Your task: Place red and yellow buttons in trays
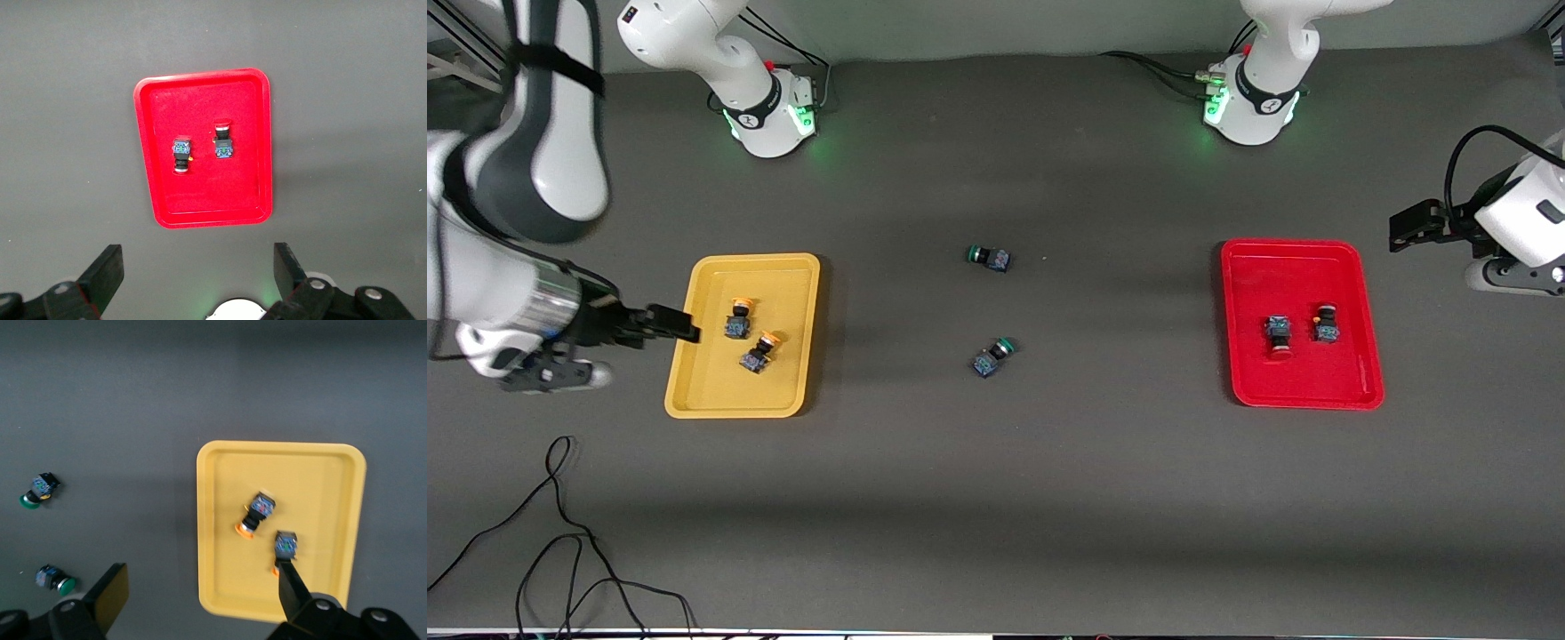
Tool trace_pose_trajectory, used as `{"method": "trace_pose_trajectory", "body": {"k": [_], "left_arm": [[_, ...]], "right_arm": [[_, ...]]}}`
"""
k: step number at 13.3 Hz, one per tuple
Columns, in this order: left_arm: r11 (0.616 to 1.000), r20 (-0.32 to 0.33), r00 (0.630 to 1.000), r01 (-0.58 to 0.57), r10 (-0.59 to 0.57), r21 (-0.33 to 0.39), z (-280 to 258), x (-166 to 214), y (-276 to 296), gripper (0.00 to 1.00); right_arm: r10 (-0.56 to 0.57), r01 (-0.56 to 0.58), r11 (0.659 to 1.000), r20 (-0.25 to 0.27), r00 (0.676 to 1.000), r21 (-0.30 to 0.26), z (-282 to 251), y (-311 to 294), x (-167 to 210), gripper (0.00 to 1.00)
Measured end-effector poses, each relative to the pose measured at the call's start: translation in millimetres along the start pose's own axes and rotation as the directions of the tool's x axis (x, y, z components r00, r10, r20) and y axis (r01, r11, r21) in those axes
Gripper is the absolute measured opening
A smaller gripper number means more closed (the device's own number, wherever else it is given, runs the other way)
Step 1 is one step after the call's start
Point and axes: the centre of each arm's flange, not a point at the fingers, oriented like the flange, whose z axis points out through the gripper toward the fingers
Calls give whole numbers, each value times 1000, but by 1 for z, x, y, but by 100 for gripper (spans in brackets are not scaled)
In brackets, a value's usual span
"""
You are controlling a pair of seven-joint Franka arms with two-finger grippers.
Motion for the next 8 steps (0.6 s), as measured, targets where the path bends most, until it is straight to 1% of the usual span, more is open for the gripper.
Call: {"method": "trace_pose_trajectory", "body": {"k": [2,4,6,8], "left_arm": [[1000,-11,1000,1,-1,-4,-1,1,0,100],[1000,-23,999,26,-26,-8,-2,2,-2,100],[998,-49,996,69,-69,-10,-5,4,0,100],[997,-53,996,73,-73,-11,-6,5,2,100]], "right_arm": [[10,-10,1000,8,1000,-21,-33,-1,-16,100],[-14,14,999,-13,1000,-49,-61,-7,-31,100],[-46,42,996,-40,998,-83,-86,-21,-52,100],[-59,54,995,-58,997,-87,-98,-27,-68,100]]}}
